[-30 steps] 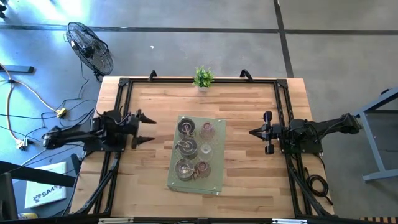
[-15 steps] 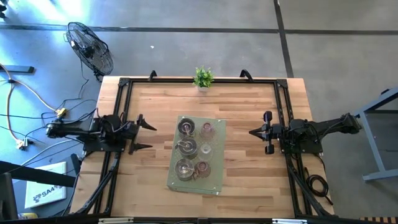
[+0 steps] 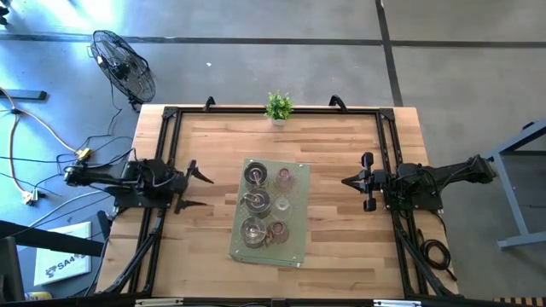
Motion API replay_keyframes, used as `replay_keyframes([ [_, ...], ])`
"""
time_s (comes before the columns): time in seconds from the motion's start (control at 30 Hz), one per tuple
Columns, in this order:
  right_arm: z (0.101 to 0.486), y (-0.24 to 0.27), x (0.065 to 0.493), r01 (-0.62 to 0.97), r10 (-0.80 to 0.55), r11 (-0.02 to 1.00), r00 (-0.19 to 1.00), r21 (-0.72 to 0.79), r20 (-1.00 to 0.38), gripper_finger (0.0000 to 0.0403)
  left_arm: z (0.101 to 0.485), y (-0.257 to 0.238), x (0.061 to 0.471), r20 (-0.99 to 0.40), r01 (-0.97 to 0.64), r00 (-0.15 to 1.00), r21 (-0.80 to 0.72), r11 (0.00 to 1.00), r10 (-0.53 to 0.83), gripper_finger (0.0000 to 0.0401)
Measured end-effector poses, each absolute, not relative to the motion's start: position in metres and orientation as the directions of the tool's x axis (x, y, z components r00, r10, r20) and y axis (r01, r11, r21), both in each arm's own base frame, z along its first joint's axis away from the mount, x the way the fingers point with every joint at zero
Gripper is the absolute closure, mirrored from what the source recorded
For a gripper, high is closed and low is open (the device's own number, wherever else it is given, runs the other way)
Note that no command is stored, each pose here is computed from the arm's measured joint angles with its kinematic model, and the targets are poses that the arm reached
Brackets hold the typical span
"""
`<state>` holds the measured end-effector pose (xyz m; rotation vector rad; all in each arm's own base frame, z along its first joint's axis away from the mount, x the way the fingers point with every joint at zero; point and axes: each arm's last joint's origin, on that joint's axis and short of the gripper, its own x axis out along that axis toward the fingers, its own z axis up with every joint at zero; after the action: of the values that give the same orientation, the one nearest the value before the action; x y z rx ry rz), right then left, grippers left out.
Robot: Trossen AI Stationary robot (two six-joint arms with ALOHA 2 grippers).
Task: Pick & Place candle stick holders
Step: Return to Home Position
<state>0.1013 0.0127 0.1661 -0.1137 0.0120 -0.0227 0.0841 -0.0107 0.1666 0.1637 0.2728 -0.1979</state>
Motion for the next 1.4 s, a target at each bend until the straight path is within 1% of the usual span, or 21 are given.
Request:
replay_keyframes([
  [0.1,0.166,0.013,0.101,0.022,-0.023,0.993,1.0,-0.114,-0.011,0.0396,0.166,-0.012,0.084,-0.294,0.225,0.94,0.149,0.963,-0.174,0.0076],
  [0.2,0.166,0.013,0.101,0.022,-0.023,0.993,1.0,-0.114,-0.011,0.0396,0.165,-0.012,0.084,-0.295,0.222,0.939,0.121,0.968,-0.178,0.0131],
  [0.3,0.166,0.013,0.101,0.022,-0.023,0.993,1.0,-0.114,-0.011,0.0395,0.166,-0.012,0.084,-0.291,0.194,0.941,0.042,0.98,-0.174,0.0198],
  [0.37,0.166,0.013,0.101,0.022,-0.023,0.993,1.0,-0.114,-0.011,0.0394,0.166,-0.011,0.084,-0.291,0.172,0.944,0.037,0.984,-0.154,0.0246],
  [0.5,0.166,0.013,0.101,0.022,-0.023,0.993,1.0,-0.114,-0.011,0.0395,0.167,-0.01,0.085,-0.279,0.123,0.955,0.049,0.991,-0.105,0.0354],
  [0.53,0.166,0.013,0.101,0.022,-0.023,0.993,1.0,-0.114,-0.011,0.0396,0.168,-0.01,0.085,-0.266,0.116,0.959,0.05,0.992,-0.099,0.0376],
  [0.57,0.166,0.013,0.101,0.022,-0.024,0.993,1.0,-0.114,-0.011,0.0397,0.169,-0.01,0.085,-0.255,0.114,0.962,0.048,0.992,-0.098,0.0388],
  [0.7,0.166,0.013,0.101,0.022,-0.023,0.993,1.0,-0.114,-0.011,0.0397,0.173,-0.011,0.085,-0.227,0.167,0.964,0.098,0.981,-0.141,0.0381],
  [0.8,0.166,0.013,0.101,0.022,-0.023,0.993,1.0,-0.114,-0.011,0.0395,0.175,-0.011,0.085,-0.218,0.183,0.963,0.107,0.977,-0.157,0.0394],
  [0.97,0.166,0.013,0.101,0.022,-0.023,0.993,1.0,-0.114,-0.011,0.0395,0.183,-0.012,0.086,-0.147,0.185,0.975,0.122,0.975,-0.166,0.0399],
  [1.1,0.166,0.013,0.101,0.022,-0.023,0.993,1.0,-0.114,-0.011,0.0393,0.19,-0.013,0.086,-0.08,0.232,0.971,0.117,0.966,-0.224,0.04],
  [1.23,0.166,0.013,0.101,0.022,-0.024,0.993,1.0,-0.114,-0.011,0.0396,0.197,-0.016,0.087,0.029,0.287,0.956,0.13,0.949,-0.293,0.04],
  [1.4,0.166,0.013,0.101,0.022,-0.024,0.993,1.0,-0.113,-0.01,0.0397,0.187,-0.019,0.093,0.204,0.337,0.907,0.176,0.925,-0.369,0.0401],
])
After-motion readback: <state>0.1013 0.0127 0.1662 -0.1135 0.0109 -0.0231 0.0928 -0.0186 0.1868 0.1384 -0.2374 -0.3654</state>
